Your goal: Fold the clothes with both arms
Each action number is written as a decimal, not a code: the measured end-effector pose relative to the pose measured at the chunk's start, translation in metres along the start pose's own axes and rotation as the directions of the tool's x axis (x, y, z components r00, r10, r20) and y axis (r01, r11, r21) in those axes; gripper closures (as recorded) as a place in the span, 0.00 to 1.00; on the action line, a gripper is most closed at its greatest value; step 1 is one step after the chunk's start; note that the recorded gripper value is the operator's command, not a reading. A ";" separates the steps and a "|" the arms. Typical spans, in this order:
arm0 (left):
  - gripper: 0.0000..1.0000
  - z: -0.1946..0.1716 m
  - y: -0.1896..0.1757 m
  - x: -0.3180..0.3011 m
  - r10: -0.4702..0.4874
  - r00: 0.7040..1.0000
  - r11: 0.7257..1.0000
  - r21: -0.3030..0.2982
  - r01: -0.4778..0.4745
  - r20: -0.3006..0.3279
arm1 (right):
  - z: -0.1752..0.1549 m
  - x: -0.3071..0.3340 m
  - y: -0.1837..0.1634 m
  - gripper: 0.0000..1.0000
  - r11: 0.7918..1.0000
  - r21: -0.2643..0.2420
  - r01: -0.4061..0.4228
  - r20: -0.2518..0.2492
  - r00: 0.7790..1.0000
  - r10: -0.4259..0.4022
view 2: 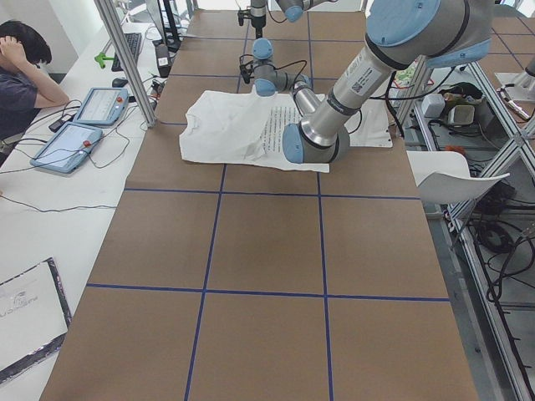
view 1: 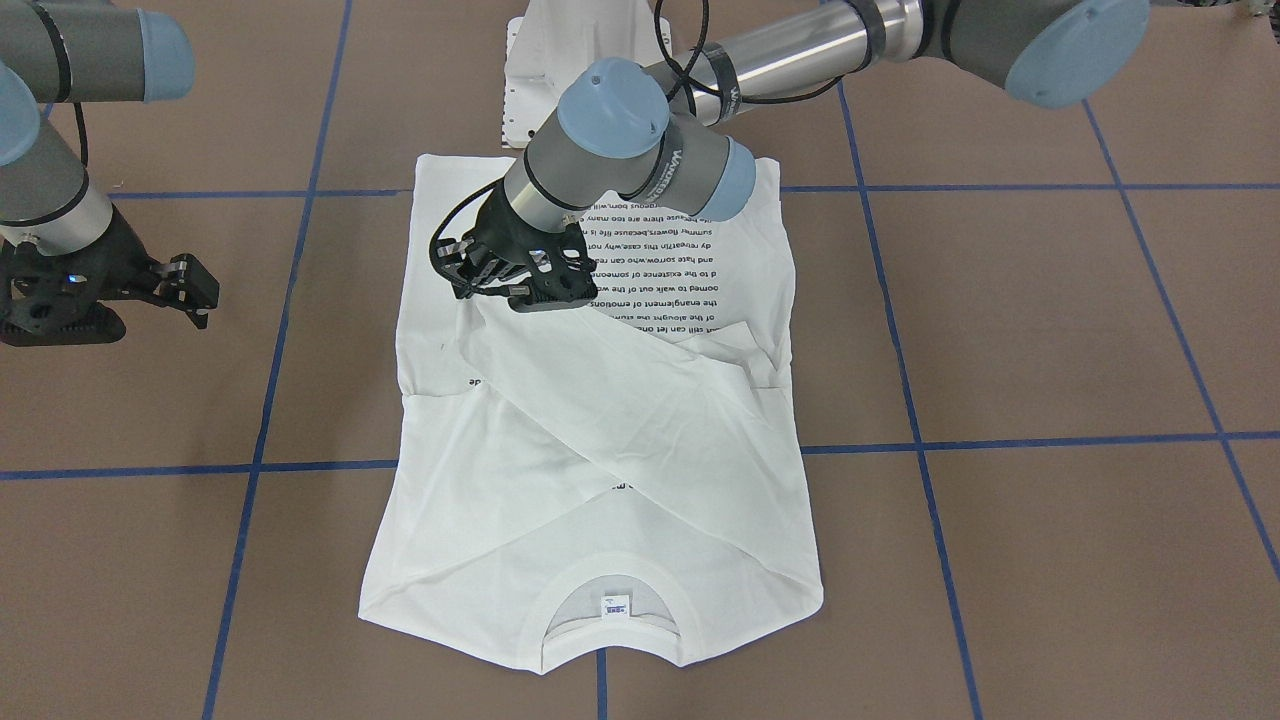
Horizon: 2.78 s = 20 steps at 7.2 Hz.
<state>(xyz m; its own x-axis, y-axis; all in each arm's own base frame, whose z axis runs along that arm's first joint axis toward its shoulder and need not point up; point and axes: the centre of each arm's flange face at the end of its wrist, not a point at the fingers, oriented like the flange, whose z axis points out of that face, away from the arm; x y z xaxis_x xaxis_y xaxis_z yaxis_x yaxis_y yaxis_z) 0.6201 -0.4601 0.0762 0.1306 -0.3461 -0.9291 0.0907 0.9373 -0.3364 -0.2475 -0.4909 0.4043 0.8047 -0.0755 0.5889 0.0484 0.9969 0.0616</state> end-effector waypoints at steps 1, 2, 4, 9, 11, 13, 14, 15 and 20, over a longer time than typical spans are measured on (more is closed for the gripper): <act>1.00 0.003 -0.004 -0.002 -0.007 0.999 1.000 0.005 0.007 -0.035 | 0.000 0.002 -0.001 0.00 1.000 0.000 -0.003 -0.001 1.000 0.003; 1.00 0.007 -0.009 -0.005 -0.010 0.998 1.000 0.017 0.011 -0.061 | 0.001 0.003 -0.002 0.00 1.000 0.000 -0.005 -0.002 1.000 0.005; 0.89 0.010 -0.013 -0.007 -0.011 0.997 0.999 0.031 0.013 -0.076 | 0.001 0.003 -0.002 0.00 1.000 0.000 -0.006 -0.003 1.000 0.006; 0.00 0.016 -0.019 -0.013 0.018 0.993 0.999 0.044 -0.014 -0.113 | 0.001 0.003 -0.003 0.00 1.000 0.000 -0.006 -0.003 1.000 0.006; 0.00 0.010 -0.019 -0.021 0.037 0.993 0.998 0.045 -0.033 -0.110 | -0.004 0.000 -0.002 0.00 1.000 0.009 -0.006 0.004 1.000 0.006; 0.00 -0.005 -0.024 -0.052 0.071 0.995 0.996 0.061 -0.066 -0.069 | -0.016 -0.012 0.006 0.00 0.999 0.024 -0.024 0.028 0.999 0.023; 0.00 -0.018 -0.024 -0.073 0.113 0.993 0.991 0.073 -0.111 -0.023 | -0.023 -0.030 0.017 0.00 0.999 0.027 -0.046 0.051 0.998 0.044; 0.00 -0.041 -0.023 -0.097 0.166 0.986 0.982 0.084 -0.168 0.026 | -0.025 -0.056 0.033 0.00 0.997 0.029 -0.068 0.086 0.994 0.066; 0.00 -0.176 -0.004 -0.189 0.229 0.959 0.960 0.125 -0.251 0.169 | 0.022 -0.167 0.148 0.00 0.987 0.026 -0.158 0.192 0.970 0.151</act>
<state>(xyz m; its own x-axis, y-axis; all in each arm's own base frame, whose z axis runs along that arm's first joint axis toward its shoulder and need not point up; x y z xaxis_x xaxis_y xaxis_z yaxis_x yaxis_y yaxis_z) 0.4209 -0.3914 0.2262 0.3129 -0.1240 -0.9417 0.1773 0.9816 -0.0703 -0.3880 -0.3313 0.3324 0.6743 0.0729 0.7349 -0.0949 0.9954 -0.0117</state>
